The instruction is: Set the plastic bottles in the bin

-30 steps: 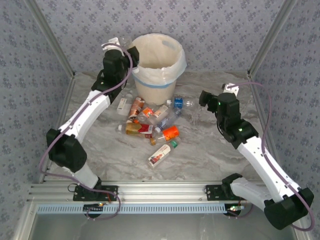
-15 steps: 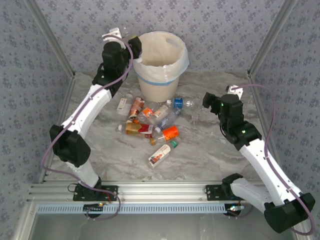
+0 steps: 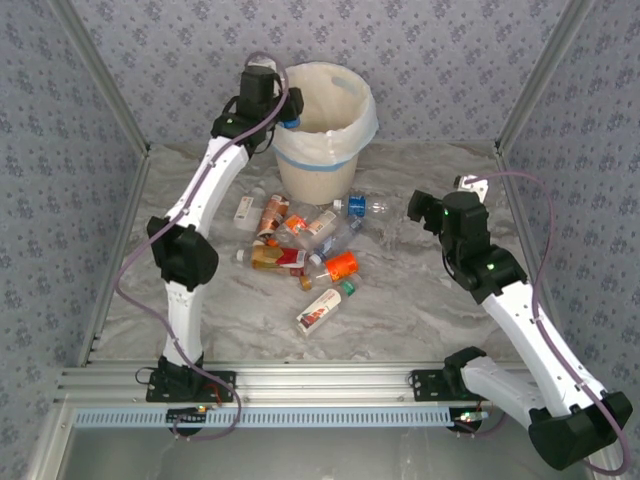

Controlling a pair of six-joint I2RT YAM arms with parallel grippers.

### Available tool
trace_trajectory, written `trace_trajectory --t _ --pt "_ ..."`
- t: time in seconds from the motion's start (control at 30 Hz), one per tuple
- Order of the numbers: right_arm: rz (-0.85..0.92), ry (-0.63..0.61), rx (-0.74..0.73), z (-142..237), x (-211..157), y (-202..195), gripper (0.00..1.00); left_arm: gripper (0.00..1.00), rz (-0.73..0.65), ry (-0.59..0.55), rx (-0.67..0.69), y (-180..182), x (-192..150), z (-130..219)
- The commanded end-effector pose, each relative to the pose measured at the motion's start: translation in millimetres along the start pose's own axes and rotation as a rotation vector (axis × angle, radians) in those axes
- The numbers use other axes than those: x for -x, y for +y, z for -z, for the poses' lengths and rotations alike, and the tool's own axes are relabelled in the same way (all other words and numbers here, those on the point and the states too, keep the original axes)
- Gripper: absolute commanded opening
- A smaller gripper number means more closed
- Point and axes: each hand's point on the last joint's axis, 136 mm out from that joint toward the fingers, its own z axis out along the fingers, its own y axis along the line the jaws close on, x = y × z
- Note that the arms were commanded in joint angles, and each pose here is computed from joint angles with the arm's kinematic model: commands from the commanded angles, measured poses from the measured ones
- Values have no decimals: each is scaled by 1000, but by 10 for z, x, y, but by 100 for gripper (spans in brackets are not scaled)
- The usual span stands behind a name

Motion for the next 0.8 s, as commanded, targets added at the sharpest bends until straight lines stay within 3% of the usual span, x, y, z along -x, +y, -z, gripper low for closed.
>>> trace_trajectory --t 0.0,0.07,0.13,0.33,0.53,0.77 --pt "-16 1 -29 25 -12 -80 100 55 -58 108 16 27 -76 232" --pt "-19 6 -37 13 -27 -92 100 62 -80 160 25 55 -178 261" --pt "-42 11 -75 8 -58 -163 100 77 -105 203 35 87 -249 316" --pt "-215 6 -161 -6 -235 -385 100 93 -103 224 -9 37 -286 558" --pt "-212 118 -39 -183 -545 -222 100 99 -65 231 -147 -239 -157 874" --pt "124 235 119 -408 -803 41 100 99 -44 207 -293 -491 -70 1279"
